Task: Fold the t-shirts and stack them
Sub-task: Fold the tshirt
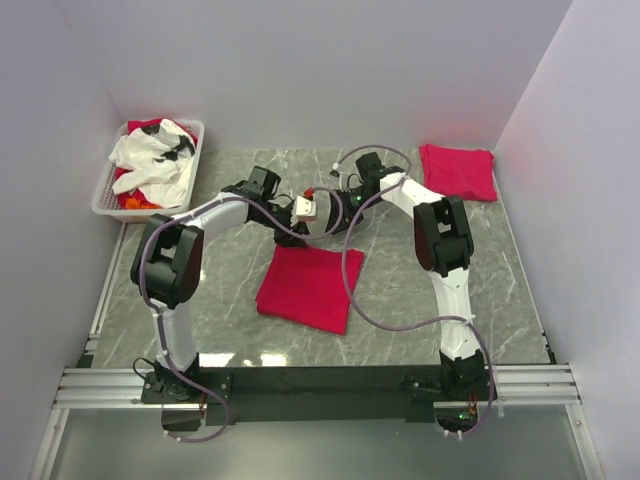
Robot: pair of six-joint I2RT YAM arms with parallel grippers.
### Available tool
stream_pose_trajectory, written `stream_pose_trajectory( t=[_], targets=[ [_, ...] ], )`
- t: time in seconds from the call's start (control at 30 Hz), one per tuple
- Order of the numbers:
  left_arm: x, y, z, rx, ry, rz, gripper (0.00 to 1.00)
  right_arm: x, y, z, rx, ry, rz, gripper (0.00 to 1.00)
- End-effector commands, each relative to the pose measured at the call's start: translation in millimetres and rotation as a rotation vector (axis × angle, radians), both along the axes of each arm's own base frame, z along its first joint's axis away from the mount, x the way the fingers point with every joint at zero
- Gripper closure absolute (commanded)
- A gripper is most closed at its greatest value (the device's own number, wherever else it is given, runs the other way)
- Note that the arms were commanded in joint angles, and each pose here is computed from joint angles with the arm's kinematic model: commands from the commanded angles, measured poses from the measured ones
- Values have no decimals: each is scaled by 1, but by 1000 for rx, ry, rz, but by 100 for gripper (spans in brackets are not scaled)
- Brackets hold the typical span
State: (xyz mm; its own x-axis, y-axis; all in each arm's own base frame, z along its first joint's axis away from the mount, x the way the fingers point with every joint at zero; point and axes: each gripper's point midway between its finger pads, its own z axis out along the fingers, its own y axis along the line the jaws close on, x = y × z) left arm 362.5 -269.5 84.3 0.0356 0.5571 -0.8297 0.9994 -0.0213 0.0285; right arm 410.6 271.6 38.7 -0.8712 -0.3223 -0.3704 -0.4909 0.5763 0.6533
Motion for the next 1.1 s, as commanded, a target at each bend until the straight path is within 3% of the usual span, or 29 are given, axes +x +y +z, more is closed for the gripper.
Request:
stream_pose_trajectory(
  t=[0.0,0.6,0.7,0.93,1.07],
  targets=[
    [7,-15,2,-19,-137,-75,51,2,17,2,61,2,27,62],
    [-26,-29,-24,18,-46,-211,56,-61,49,-40,62,142,164,65],
    [-32,-29,-24,24,-38,-215,64,-65,51,-40,64,146,173,66],
    [-36,-30,-8,5,-54,-180,92,-77,58,-38,96,171,195,70],
    [-35,-31,2,-16,-104,-174,99,-70,52,-32,96,164,184,68]
  ],
)
